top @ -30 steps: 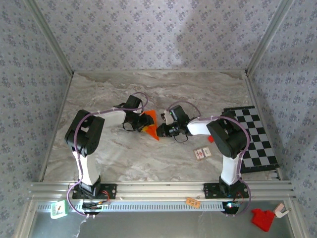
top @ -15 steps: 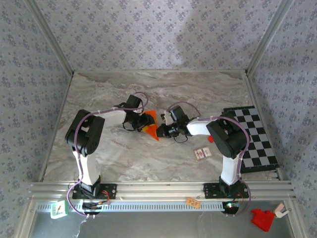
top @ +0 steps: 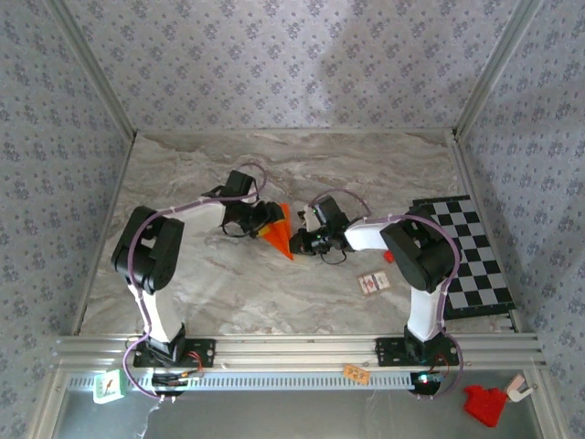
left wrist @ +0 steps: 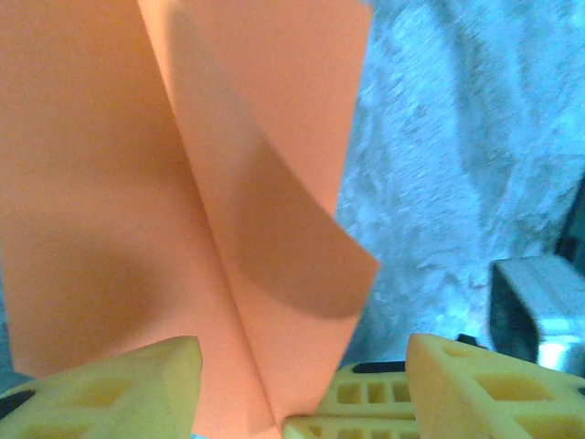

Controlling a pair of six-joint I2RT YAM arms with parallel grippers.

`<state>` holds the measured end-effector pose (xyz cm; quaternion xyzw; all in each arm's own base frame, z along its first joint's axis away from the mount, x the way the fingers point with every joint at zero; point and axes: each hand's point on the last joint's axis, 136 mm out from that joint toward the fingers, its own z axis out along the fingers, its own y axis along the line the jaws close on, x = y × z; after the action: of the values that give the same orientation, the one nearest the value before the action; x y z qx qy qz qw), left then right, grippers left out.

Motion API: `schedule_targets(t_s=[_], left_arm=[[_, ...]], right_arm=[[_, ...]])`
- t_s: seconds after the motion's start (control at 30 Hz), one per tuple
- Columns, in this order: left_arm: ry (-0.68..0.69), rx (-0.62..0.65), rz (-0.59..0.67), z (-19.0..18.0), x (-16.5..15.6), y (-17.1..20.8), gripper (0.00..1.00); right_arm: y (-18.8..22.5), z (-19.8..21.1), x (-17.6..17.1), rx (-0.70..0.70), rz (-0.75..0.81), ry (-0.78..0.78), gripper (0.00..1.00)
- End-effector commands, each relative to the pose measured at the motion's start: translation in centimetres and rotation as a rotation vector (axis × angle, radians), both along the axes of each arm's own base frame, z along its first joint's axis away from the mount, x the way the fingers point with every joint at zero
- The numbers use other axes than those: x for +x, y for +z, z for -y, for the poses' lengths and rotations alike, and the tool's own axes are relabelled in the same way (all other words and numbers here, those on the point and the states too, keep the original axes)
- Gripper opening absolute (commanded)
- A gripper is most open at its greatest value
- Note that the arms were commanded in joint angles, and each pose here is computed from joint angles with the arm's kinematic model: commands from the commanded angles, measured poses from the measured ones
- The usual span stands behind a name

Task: Fold a paper plane with a square sheet of paper (pick it up from the middle)
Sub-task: Fourth fold the wing at the center of the table.

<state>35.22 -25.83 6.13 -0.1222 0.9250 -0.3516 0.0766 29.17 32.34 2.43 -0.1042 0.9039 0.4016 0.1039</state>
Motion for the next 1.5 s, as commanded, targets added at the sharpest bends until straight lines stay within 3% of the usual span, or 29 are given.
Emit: schedule_targets(t_s=[0.0,0.3,0.5,0.73,1.03,1.47], left_arm=[[-0.011,-0.03,0.046,-0.1,0.1,1.3,0.61],[-0.027,0.014,0.005,-0.5,-0.7,-1.4,0.48],[-0.047,0.025,-0.02,0.0,-0.9,-2.5,0.46],[-0.086,0.057,-0.05,0.4,-1.5,-3.6,0.51],[-0.118,0.21,-0.151,-1.0,-3.7,-6.3,0.56],[-0.126,0.312,-0.211,-1.9,-4.9,-7.8,0.61]], right_arm=[[-2.3,1.4,-0.9,-0.063,-0.068,-0.037,0.09],[-2.4,1.5,-0.7,-0.058,-0.07,-0.042,0.1],[-2.5,1.6,-0.7,-0.06,-0.07,-0.044,0.1],[-2.4,1.6,-0.7,-0.057,-0.068,-0.044,0.13],[-1.8,1.9,-0.1,-0.037,-0.068,-0.08,0.23],[0.0,1.9,0.9,0.009,-0.037,-0.148,0.22]])
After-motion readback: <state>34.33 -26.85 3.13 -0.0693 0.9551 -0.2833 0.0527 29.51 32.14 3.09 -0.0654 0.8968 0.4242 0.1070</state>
